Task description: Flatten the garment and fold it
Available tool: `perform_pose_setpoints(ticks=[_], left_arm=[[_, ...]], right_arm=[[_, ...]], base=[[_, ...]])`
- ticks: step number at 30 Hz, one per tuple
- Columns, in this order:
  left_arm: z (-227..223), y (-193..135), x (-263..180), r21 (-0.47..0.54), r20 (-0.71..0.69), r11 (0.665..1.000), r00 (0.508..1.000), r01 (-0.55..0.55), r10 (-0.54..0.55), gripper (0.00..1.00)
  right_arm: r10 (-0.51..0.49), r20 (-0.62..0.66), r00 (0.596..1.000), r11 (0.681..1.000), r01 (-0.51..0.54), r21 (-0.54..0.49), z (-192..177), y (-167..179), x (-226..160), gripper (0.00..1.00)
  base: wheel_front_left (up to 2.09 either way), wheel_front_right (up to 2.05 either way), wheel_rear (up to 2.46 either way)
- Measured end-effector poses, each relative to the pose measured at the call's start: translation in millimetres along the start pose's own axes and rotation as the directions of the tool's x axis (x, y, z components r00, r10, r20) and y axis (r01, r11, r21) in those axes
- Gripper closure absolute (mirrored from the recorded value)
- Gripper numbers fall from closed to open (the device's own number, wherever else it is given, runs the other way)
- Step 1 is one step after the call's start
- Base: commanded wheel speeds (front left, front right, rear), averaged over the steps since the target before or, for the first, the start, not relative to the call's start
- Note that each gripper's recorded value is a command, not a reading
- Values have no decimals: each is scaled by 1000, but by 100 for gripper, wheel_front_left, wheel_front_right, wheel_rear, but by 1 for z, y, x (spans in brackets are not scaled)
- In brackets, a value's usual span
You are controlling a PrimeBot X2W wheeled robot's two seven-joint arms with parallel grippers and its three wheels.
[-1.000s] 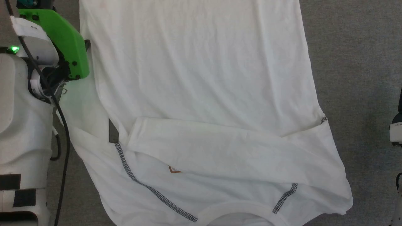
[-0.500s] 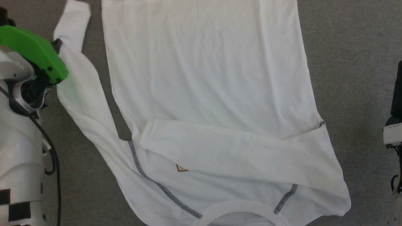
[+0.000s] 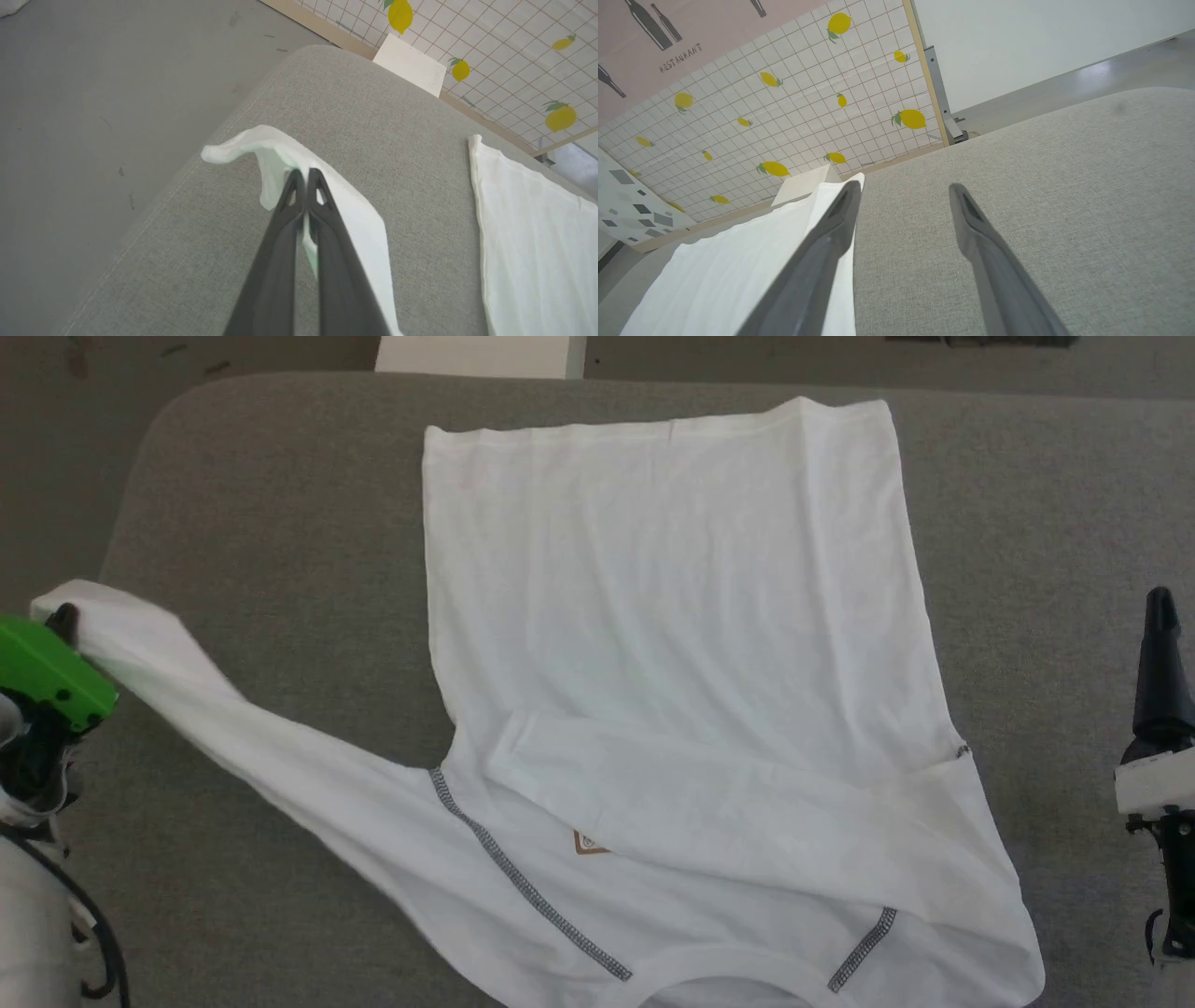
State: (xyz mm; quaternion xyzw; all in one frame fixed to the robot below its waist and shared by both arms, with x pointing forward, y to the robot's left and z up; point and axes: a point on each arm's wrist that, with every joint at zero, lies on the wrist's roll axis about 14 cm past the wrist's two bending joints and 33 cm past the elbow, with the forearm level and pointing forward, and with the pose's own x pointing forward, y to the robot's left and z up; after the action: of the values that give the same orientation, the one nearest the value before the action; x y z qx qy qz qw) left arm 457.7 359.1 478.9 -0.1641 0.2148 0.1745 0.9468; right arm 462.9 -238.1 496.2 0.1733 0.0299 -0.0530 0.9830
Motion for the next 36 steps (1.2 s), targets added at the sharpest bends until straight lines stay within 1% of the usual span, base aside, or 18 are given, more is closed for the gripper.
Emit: perform_pose_setpoints(ticks=[4,6,9,14,17,19,23,26,29,30,31,33,35,36], left_arm=[[21,24,-24,-3,77,999,996,-34,34,100],[31,25,-33,6,113,1000,993,-21,20,100],[44,16,-46,31,160,999,987,27,-32,100],[50,-21,-61,99,197,984,966,150,-167,100],[41,-56,-66,139,183,961,948,239,-262,100],[32,-90,-71,167,162,931,923,324,-350,100],[6,-158,-85,191,107,854,855,484,-508,100],[-23,-211,-99,203,30,772,784,603,-620,100],[-58,-263,-121,212,-68,661,686,719,-724,100],[-69,-275,-127,215,-99,629,657,747,-747,100],[-83,-289,-136,219,-140,586,620,780,-772,100],[-111,-309,-152,229,-223,510,554,829,-802,100],[-147,-322,-168,247,-333,430,493,868,-804,100],[-163,-326,-174,245,-379,399,466,884,-799,100]], right_arm=[[25,16,1000,1000,-25,15,7,9,-7,0],[34,25,999,999,-34,19,10,13,-9,0],[46,34,998,998,-47,29,14,18,-14,0],[53,47,997,998,-55,43,16,20,-21,0],[47,47,998,998,-50,48,17,17,-24,0],[40,52,998,998,-42,47,18,14,-27,0],[26,53,998,999,-28,45,18,8,-31,0],[19,51,999,999,-21,44,18,6,-32,0],[7,49,999,999,-9,48,17,1,-35,0],[5,47,999,999,-7,49,16,0,-36,0],[0,46,999,999,-2,50,16,-2,-37,0],[-11,45,999,999,9,52,15,-7,-39,0],[-26,43,999,998,23,56,13,-12,-41,0],[-34,41,999,998,32,56,12,-15,-42,0]], base=[[0,0,0],[0,0,0],[0,0,0],[0,0,0],[0,0,0],[0,0,0],[0,0,0],[0,0,0],[0,0,0],[0,0,0],[0,0,0],[0,0,0],[0,0,0],[0,0,0]])
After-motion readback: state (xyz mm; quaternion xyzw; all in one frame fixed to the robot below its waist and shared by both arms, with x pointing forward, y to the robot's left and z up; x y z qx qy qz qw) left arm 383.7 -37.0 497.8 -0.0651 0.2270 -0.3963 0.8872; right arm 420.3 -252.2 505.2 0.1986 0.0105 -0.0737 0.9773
